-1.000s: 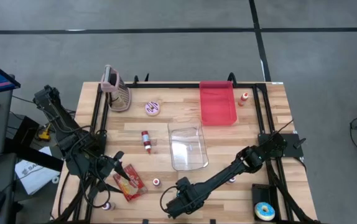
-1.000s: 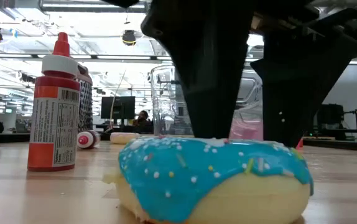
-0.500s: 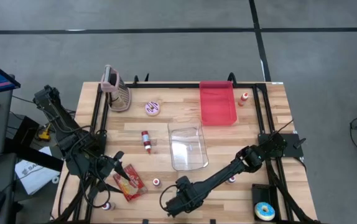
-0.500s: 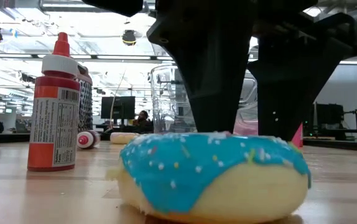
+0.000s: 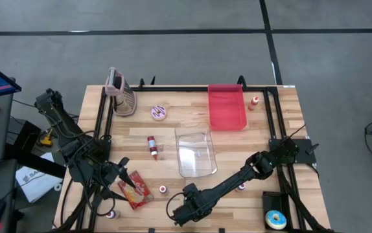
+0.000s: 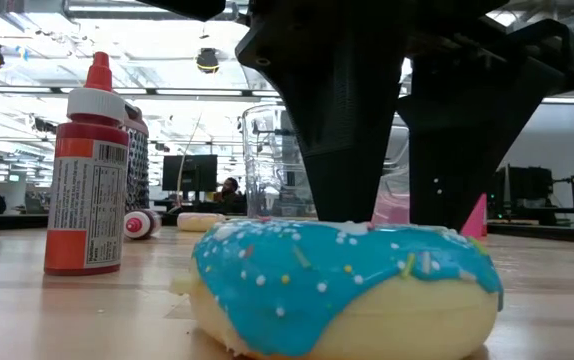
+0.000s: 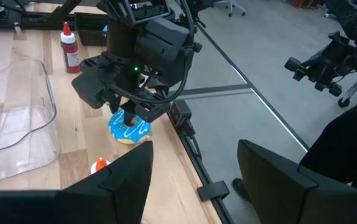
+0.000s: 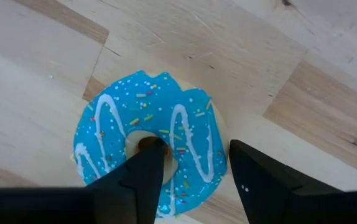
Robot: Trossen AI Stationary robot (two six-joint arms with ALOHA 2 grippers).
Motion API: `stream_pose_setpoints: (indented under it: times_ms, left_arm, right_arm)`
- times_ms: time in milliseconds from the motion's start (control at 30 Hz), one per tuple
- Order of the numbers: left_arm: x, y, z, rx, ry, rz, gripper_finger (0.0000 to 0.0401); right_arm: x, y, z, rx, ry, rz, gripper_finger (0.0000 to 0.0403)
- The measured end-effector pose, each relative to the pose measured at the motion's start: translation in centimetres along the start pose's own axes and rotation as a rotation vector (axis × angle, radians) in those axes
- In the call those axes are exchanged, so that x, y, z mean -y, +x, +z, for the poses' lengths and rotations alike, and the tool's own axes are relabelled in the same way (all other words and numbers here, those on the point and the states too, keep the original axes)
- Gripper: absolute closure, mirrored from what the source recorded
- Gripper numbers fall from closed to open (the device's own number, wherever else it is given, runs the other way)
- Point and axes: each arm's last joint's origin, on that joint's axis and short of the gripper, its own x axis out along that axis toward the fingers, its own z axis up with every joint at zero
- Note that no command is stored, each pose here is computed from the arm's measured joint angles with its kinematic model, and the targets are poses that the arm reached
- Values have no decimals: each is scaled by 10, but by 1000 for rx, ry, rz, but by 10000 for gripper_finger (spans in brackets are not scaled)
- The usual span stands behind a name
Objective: Pick & Place Food Item
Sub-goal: Put the blue donut into the black bin
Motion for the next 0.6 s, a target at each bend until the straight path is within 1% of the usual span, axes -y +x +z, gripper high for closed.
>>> stream_pose_setpoints:
  times_ms: [233,467,600]
  left_arm:
    - [0,0,0,0,-6,0,171]
    - [0,0,0,0,-6,0,182]
    - [0,0,0,0,-5,0,182]
  right_arm:
    - [0,0,0,0,1,0,250]
    - [0,0,-1,0,15,1,264]
    - [0,0,-5,3,26,4,270]
